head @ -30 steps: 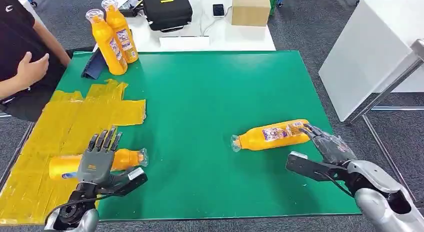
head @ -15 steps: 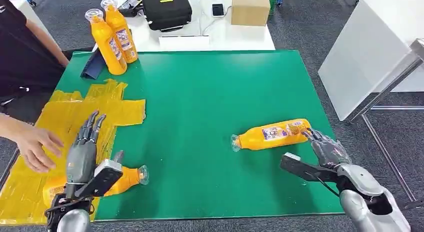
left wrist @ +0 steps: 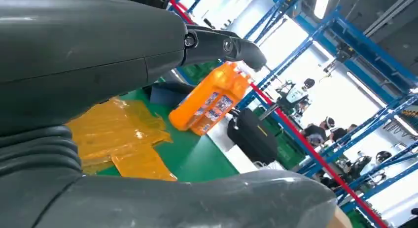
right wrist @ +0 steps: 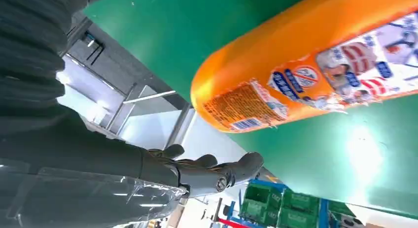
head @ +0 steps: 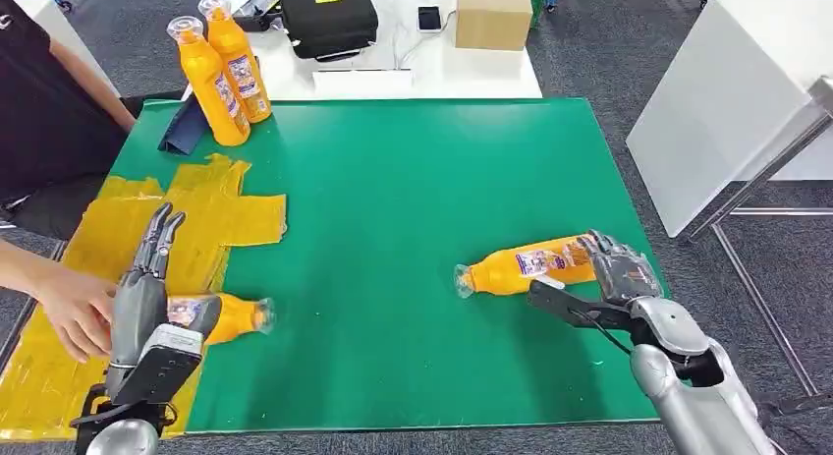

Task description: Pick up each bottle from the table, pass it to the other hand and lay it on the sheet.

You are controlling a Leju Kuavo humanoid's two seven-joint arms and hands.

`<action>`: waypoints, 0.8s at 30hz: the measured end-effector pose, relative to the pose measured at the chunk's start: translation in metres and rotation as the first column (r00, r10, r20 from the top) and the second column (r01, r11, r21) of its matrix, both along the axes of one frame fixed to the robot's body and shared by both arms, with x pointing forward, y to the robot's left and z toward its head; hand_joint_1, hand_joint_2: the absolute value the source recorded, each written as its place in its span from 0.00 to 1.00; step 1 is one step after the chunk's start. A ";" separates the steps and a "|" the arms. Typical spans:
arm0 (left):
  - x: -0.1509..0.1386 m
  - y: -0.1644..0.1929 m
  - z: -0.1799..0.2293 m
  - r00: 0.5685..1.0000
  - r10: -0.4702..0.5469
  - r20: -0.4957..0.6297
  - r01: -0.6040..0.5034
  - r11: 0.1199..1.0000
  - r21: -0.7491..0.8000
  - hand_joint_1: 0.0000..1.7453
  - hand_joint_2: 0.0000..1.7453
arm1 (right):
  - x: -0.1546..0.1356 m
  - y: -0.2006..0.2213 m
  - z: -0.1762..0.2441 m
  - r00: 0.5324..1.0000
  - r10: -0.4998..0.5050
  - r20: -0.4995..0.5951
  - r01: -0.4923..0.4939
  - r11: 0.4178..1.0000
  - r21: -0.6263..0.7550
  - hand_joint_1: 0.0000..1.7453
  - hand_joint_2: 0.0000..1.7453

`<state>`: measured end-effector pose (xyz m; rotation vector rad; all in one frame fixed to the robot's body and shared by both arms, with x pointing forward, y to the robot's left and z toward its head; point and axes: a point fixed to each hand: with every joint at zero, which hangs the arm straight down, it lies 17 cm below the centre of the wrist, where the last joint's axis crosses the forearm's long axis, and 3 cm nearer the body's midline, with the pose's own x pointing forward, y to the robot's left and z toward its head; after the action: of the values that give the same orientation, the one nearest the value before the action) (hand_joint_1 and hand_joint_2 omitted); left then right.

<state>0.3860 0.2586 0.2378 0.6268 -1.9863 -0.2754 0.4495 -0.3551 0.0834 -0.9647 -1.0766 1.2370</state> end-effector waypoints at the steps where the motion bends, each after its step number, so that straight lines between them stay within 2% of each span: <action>1: -0.001 0.000 0.000 1.000 -0.002 0.000 0.002 1.000 0.000 0.00 0.00 | 0.001 0.001 0.000 1.000 0.001 -0.001 -0.001 1.000 0.001 0.00 1.00; 15: -0.011 0.002 0.021 0.997 -0.037 0.064 0.042 0.996 -0.079 0.00 0.00 | 0.023 0.004 -0.031 0.995 -0.009 -0.098 0.001 0.997 -0.077 0.00 1.00; 24: -0.016 0.003 0.027 0.995 -0.048 0.091 0.058 0.992 -0.110 0.00 0.00 | 0.038 0.000 -0.040 0.994 -0.033 -0.104 0.019 0.991 -0.132 0.00 1.00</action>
<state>0.3697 0.2620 0.2653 0.5230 -2.0898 -0.1691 0.4878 -0.3548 0.0437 -0.9975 -0.9057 1.3352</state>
